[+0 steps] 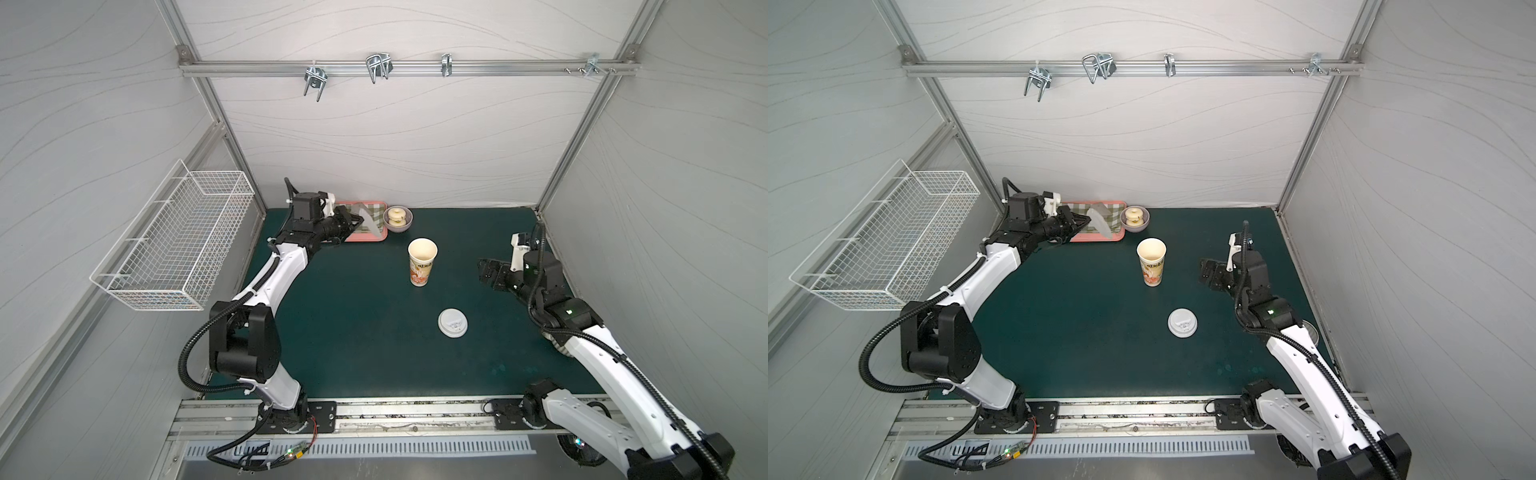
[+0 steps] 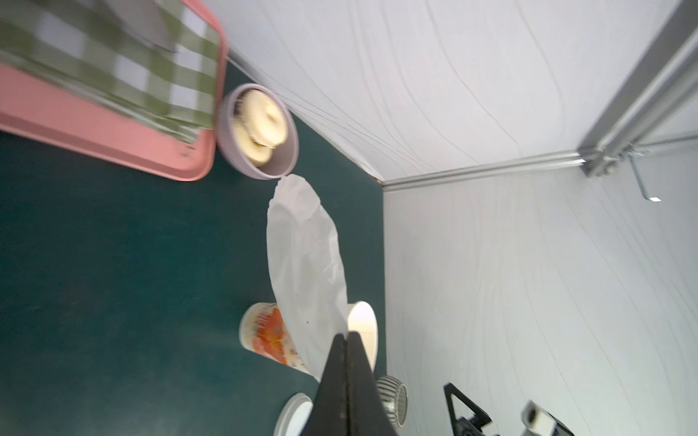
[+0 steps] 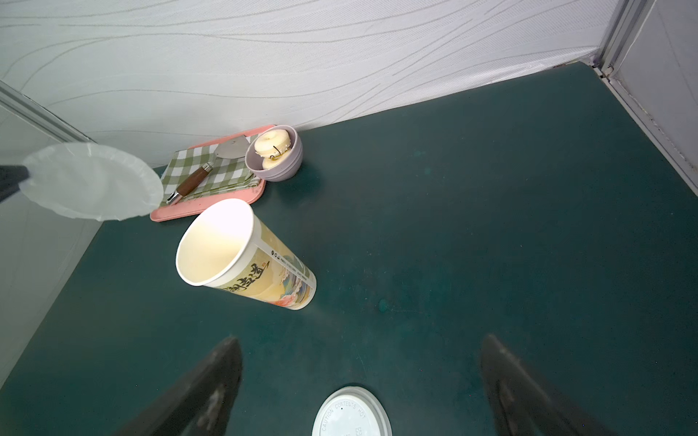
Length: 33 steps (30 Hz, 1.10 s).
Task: Put the leak-proof paper on the milk tea cups
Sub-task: Pick up the leak-proof paper from the center of the board, then place the leak-proof paper at the cup.
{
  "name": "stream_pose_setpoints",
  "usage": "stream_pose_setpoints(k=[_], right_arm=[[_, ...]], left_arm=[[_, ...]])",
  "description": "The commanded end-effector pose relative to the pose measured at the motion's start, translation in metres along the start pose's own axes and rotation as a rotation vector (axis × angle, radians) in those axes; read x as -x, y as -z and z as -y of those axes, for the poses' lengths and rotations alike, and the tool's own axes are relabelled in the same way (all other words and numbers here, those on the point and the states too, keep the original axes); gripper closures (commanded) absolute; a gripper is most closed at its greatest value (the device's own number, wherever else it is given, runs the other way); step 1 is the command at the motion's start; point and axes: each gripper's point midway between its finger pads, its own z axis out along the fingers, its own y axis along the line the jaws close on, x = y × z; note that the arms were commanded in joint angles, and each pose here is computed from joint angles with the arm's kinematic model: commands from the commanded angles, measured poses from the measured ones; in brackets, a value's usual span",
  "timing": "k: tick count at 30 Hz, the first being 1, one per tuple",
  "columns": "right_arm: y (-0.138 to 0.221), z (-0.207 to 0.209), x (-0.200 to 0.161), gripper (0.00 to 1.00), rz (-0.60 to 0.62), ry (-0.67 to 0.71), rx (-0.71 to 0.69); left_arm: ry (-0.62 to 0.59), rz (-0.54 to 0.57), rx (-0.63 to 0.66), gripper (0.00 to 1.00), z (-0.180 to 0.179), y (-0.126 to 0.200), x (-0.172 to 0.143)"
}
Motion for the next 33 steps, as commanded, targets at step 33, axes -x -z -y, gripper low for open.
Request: stream_pose_setpoints(k=[33], right_arm=[[0.004,-0.002,-0.005,0.01,-0.002,-0.013,0.009]], left_arm=[[0.028,-0.319,-0.060,1.00,-0.007,-0.080,-0.123]])
